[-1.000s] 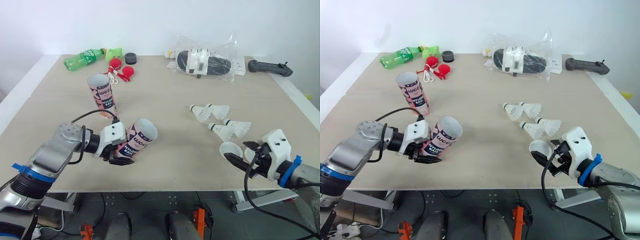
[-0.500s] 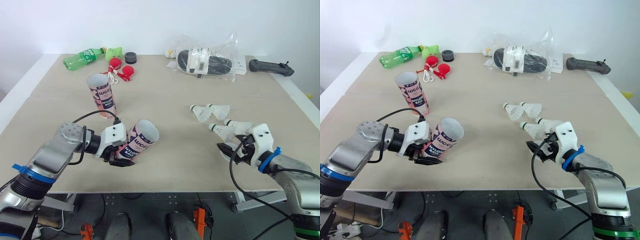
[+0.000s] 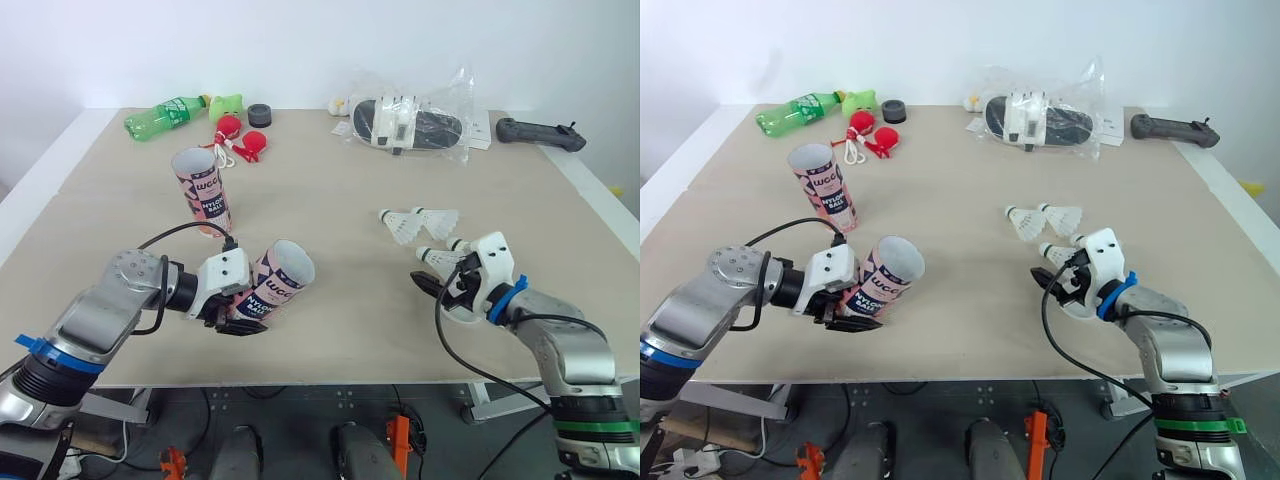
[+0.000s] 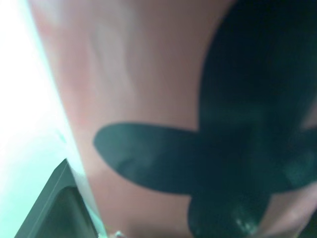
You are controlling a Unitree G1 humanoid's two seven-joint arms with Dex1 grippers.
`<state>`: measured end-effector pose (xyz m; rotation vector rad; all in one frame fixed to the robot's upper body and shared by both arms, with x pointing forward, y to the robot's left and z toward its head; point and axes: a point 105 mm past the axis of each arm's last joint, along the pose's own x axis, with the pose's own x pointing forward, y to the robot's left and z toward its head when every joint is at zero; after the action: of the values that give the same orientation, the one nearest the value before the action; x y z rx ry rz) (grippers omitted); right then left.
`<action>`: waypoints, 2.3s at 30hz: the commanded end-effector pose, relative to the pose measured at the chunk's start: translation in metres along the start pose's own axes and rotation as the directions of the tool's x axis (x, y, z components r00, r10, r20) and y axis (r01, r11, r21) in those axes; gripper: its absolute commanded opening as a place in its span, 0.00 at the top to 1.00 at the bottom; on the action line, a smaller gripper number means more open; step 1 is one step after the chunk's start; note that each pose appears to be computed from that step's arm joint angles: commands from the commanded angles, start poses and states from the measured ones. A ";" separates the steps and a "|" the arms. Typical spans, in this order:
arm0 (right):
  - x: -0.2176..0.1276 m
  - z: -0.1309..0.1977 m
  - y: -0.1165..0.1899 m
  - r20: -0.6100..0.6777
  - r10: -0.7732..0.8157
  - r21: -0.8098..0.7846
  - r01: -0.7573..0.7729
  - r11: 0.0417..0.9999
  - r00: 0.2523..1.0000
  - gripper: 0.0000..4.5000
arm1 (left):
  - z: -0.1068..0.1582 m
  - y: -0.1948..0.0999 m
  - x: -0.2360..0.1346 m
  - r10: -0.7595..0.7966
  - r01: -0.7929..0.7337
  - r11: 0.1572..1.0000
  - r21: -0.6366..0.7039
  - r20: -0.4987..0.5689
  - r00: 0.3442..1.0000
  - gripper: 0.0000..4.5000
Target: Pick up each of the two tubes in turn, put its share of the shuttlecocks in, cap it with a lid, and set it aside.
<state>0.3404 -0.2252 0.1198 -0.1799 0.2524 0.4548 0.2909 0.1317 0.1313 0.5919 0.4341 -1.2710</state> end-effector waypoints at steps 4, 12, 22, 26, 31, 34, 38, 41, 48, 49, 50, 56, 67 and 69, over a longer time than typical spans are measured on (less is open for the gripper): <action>0.010 0.015 0.009 0.053 0.034 -0.017 -0.033 0.999 0.998 0.02 | 0.004 0.002 -0.006 0.025 -0.025 1.000 0.012 0.005 1.000 0.24; 0.022 0.014 0.021 0.059 0.070 -0.009 -0.070 0.998 0.996 0.02 | 0.005 0.001 -0.006 0.027 -0.027 1.000 0.010 0.005 1.000 0.24; 0.029 0.014 0.028 0.059 0.088 -0.007 -0.088 0.996 0.994 0.02 | 0.005 0.001 -0.006 0.030 -0.030 1.000 0.007 0.007 1.000 0.24; 0.028 0.011 0.030 0.055 0.093 -0.001 -0.093 0.996 0.994 0.26 | 0.005 0.000 -0.006 0.029 -0.029 1.000 0.007 0.006 1.000 0.24; 0.027 0.009 0.031 0.048 0.095 0.002 -0.096 0.995 0.994 0.70 | 0.004 0.000 -0.005 0.029 -0.029 1.000 0.006 0.006 1.000 0.24; 0.025 0.008 0.030 0.047 0.094 0.003 -0.095 0.996 0.994 0.96 | 0.005 0.000 -0.004 0.028 -0.028 1.000 0.007 0.007 1.000 0.24; 0.023 0.008 0.032 0.047 0.102 0.002 -0.102 0.995 0.994 0.99 | 0.005 0.001 -0.004 0.027 -0.027 1.000 0.007 0.008 1.000 0.24; 0.020 0.011 0.037 0.057 0.125 -0.005 -0.125 0.992 0.990 0.99 | 0.005 0.001 -0.004 0.026 -0.026 1.000 0.007 0.009 1.000 0.24; -0.015 0.068 0.096 0.133 0.444 -0.180 -0.419 0.890 0.886 0.99 | 0.005 0.001 -0.003 0.026 -0.026 1.000 0.003 0.010 1.000 0.24; -0.022 0.081 0.104 0.150 0.486 -0.220 -0.450 0.865 0.861 0.99 | 0.005 0.001 -0.002 0.025 -0.025 1.000 0.003 0.010 1.000 0.24; -0.029 0.096 0.113 0.168 0.533 -0.271 -0.481 0.834 0.829 0.99 | 0.004 0.001 -0.002 0.024 -0.024 1.000 0.003 0.010 1.000 0.24; -0.048 0.145 0.154 0.048 0.681 -0.577 -0.536 0.616 0.731 0.99 | 0.005 0.003 0.000 0.021 -0.021 1.000 0.009 0.012 1.000 0.24; -0.005 0.142 0.176 -0.138 0.659 -0.754 -0.510 0.414 0.739 0.99 | 0.007 0.003 0.000 0.013 -0.014 1.000 0.021 0.009 1.000 0.24; -0.001 0.143 0.179 -0.138 0.664 -0.759 -0.509 0.406 0.735 0.99 | 0.006 0.002 -0.001 0.015 -0.015 1.000 0.018 0.007 1.000 0.24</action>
<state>0.2870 -0.0398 0.2239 -0.8698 -0.0426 1.3124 0.2940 0.1291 0.1327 0.5882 0.4303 -1.2637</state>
